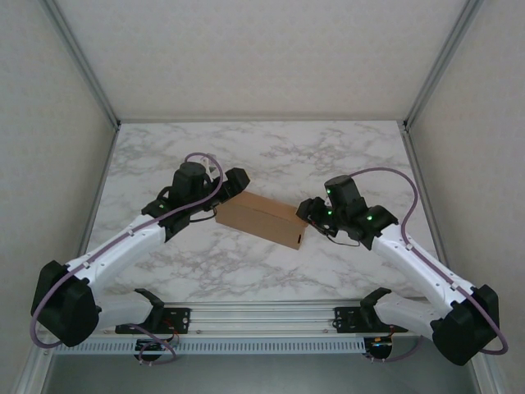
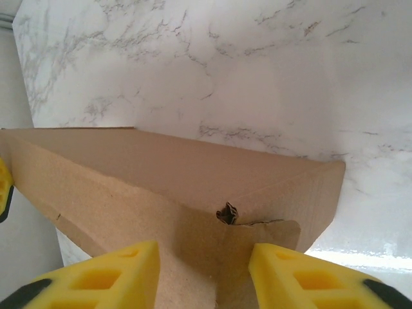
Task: Fold the paper box
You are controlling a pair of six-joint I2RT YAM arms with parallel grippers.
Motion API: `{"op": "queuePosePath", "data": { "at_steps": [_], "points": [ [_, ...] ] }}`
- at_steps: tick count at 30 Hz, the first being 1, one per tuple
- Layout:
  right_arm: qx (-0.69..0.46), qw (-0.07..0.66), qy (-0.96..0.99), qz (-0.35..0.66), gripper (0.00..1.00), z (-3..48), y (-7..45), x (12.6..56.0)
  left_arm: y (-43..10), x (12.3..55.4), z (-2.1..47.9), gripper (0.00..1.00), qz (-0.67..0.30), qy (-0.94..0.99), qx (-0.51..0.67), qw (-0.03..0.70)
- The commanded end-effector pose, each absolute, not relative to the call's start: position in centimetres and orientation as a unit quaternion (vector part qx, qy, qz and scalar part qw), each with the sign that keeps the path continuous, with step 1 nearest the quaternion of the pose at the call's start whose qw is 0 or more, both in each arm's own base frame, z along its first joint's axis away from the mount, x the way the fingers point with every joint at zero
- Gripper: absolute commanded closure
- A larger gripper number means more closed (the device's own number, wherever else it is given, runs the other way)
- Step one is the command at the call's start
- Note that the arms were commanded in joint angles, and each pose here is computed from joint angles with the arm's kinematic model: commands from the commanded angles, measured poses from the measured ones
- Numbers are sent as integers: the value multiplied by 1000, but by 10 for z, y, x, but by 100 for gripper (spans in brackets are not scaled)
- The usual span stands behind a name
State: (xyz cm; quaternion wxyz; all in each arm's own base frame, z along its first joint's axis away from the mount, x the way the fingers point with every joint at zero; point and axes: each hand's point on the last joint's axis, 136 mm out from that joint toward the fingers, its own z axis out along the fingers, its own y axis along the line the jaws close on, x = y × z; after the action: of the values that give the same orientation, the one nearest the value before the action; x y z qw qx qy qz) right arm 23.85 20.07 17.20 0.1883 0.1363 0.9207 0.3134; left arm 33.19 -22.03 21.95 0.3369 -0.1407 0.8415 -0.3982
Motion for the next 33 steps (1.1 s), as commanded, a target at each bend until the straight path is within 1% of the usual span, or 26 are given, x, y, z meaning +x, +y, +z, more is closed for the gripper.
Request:
{"op": "queuePosePath", "data": {
  "at_steps": [1, 6, 11, 19, 24, 29, 33],
  "points": [
    [99, 160, 945, 269, 68, 147, 195, 227, -211, 310, 167, 8, -338, 891, -159, 259],
    [79, 150, 961, 218, 71, 139, 184, 226, -208, 311, 186, 6, -340, 886, -153, 277],
    [63, 156, 966, 196, 72, 140, 179, 227, -203, 313, 201, 5, -335, 884, -147, 292],
    [52, 163, 968, 182, 72, 143, 179, 229, -164, 330, 262, 5, -293, 869, -143, 373],
    [48, 161, 968, 184, 71, 143, 182, 229, -144, 342, 251, 4, -277, 868, -153, 381],
    [46, 158, 970, 181, 71, 142, 183, 229, -153, 349, 228, 4, -310, 866, -157, 359],
    [45, 155, 970, 183, 71, 142, 186, 230, -163, 345, 212, 4, -342, 861, -162, 340]
  ]
}}
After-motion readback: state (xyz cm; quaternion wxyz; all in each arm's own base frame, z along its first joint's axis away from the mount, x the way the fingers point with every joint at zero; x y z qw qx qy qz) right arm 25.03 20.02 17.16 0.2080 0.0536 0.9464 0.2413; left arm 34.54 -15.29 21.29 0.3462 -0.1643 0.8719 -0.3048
